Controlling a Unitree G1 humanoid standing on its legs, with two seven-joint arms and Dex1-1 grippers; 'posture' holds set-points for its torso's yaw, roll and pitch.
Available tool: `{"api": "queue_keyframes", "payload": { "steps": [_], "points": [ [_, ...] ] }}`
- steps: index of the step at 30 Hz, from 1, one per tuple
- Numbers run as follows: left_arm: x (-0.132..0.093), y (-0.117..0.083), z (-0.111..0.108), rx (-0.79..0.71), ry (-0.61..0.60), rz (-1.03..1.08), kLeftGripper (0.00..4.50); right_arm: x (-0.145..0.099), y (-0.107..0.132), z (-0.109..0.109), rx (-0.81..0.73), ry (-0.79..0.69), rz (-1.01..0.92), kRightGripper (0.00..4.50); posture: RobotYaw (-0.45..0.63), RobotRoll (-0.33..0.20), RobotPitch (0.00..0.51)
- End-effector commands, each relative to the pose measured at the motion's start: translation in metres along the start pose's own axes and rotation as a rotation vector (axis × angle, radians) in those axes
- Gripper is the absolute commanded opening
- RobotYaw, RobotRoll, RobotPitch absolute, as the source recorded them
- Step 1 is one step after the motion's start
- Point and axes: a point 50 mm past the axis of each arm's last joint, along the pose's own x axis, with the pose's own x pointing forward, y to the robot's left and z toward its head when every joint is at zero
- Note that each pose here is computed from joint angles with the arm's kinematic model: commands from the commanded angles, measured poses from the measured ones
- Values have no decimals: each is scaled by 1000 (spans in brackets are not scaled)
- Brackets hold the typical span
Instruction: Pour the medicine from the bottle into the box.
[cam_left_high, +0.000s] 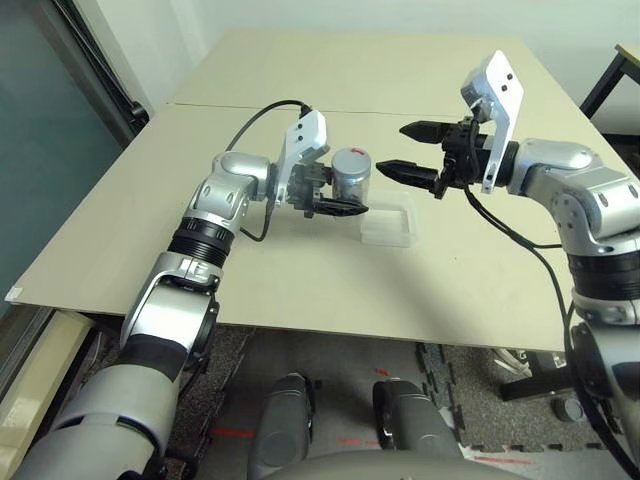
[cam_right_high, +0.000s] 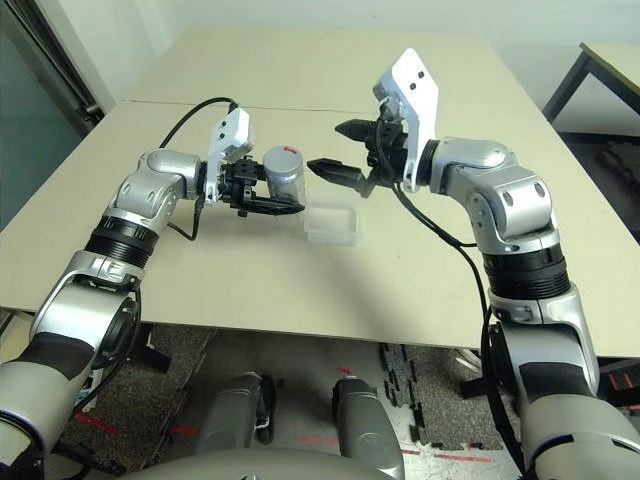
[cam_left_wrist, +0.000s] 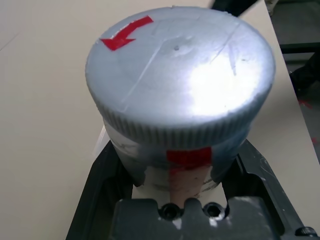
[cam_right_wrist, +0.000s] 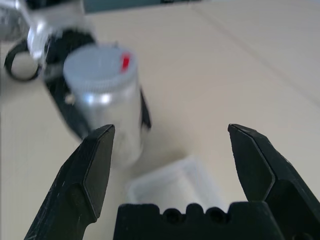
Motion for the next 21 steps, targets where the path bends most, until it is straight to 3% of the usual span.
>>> {"api": "queue_keyframes", "payload": {
  "steps": [1,21],
  "points": [
    [-3,2,-3,4,19,10,2566,0,12,5,-12,-5,69,4500,27,0,82],
    [5,3,-1,10,13,-6,2566,49,28,29,-30,-130,116,4500,30,0,83]
  ]
}}
